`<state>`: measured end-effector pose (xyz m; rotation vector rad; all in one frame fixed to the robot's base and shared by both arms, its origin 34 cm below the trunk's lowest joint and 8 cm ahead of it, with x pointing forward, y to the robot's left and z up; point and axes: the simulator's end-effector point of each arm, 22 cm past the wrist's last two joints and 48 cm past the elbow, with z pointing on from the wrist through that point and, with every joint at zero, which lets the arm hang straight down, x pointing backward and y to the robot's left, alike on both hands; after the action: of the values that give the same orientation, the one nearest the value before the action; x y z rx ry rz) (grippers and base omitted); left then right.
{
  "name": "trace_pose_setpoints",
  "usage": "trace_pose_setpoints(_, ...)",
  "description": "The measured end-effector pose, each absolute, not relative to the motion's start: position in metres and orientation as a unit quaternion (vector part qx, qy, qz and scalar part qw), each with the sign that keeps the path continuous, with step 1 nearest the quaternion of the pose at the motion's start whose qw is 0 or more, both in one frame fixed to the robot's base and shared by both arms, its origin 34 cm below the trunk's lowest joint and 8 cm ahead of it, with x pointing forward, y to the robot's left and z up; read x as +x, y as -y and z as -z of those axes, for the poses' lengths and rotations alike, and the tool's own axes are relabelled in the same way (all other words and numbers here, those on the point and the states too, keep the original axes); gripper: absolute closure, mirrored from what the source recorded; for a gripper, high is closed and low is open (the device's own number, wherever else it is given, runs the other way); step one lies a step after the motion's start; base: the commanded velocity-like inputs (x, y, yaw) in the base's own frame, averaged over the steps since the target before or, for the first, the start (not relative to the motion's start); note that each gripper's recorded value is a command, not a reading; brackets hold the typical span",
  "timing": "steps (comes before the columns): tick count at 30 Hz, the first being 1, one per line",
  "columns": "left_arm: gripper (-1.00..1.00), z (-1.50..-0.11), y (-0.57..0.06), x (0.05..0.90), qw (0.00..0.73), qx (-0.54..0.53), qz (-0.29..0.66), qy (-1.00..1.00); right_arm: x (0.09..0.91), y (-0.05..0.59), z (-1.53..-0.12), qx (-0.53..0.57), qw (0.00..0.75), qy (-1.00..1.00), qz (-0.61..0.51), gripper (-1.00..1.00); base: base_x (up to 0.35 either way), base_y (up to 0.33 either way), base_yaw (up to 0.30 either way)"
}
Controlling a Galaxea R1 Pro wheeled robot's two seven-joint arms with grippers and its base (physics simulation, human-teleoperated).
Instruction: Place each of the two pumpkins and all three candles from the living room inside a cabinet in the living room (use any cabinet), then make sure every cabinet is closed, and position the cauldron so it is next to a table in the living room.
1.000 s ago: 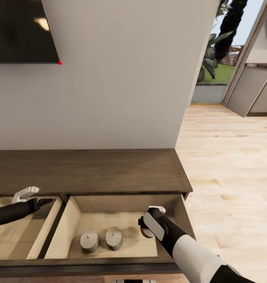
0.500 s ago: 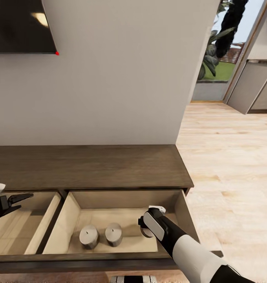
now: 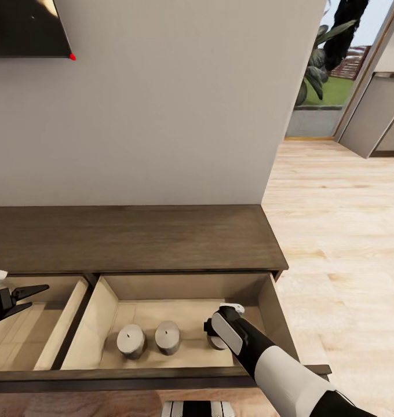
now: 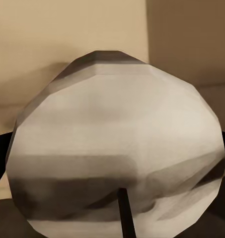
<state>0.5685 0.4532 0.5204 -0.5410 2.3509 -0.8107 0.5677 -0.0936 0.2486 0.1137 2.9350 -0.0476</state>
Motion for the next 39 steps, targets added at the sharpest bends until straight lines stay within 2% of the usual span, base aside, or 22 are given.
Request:
trace_pose_setpoints(7,-1.0,-0.521,-0.453,0.569,0.294,-0.203,0.305,-0.883,0.568,0.094,-0.249,0.039,0.102,-0.994,0.016,1.0,0.0,0.0,0.0)
trace_pose_setpoints(8,-1.0,-0.521,-0.453,0.569,0.294,-0.203,0.305,-0.883,0.568,0.094,-0.249,0.039,0.102,-0.994,0.016,-1.0,0.0,0.0,0.0)
trace_pose_setpoints(31,-1.0,-0.536,-0.454,0.568,0.307,-0.199,0.308,-0.878,0.576,0.093,-0.264,0.041,0.119,-0.992,0.014,-1.0,0.0,0.0,0.0)
trace_pose_setpoints(39,-1.0,-0.536,-0.454,0.568,0.307,-0.199,0.308,-0.878,0.589,0.1,-0.264,0.054,0.159,-0.985,0.026,-1.0,0.0,0.0,0.0)
